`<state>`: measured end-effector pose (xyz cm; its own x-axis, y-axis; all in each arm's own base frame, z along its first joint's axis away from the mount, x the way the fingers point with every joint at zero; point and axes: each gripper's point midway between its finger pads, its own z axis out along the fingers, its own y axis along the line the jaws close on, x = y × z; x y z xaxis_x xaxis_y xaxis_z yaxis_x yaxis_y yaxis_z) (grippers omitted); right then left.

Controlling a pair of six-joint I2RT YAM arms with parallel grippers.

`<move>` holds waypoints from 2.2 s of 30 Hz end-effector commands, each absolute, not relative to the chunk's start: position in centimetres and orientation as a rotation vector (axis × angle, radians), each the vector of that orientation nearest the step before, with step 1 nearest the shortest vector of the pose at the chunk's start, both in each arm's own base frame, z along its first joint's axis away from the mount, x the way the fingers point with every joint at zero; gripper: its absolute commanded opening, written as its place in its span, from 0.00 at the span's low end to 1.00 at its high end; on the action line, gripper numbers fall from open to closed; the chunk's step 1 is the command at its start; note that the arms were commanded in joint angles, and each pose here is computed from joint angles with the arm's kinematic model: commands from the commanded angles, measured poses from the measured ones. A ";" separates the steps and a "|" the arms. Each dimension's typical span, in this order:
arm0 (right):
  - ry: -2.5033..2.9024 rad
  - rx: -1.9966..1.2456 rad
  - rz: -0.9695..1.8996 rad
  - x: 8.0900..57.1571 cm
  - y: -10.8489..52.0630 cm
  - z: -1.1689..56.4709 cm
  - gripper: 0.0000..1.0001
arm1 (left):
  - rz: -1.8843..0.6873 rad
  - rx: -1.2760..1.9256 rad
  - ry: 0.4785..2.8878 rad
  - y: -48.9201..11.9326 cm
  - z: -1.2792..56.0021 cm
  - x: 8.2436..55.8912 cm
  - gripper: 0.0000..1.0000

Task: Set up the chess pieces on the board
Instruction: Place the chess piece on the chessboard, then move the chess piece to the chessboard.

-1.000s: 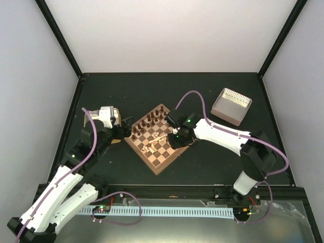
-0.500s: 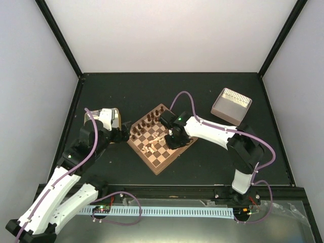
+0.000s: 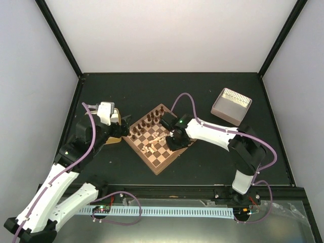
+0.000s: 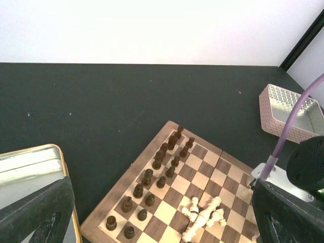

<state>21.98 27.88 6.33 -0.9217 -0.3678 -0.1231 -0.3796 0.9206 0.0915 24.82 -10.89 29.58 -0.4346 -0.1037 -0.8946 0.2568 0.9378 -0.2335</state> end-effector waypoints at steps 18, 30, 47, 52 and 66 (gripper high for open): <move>2.794 -0.564 0.175 24.0 28.7 8.7 0.19 | -0.398 0.077 1.879 -9.7 30.2 25.6 0.98; 2.802 -0.572 0.161 23.5 28.2 8.9 0.27 | -0.423 0.059 1.893 -9.3 29.6 26.2 0.99; 2.862 -0.608 0.103 22.5 27.9 6.4 0.24 | -0.433 0.062 1.909 -9.3 29.0 26.1 0.99; 2.870 -0.619 0.101 22.4 27.9 5.9 0.15 | -0.430 0.059 1.910 -9.2 28.9 26.1 0.99; 2.851 -0.773 0.224 20.3 30.9 6.5 0.07 | -0.427 0.050 1.907 -8.9 29.0 26.0 0.99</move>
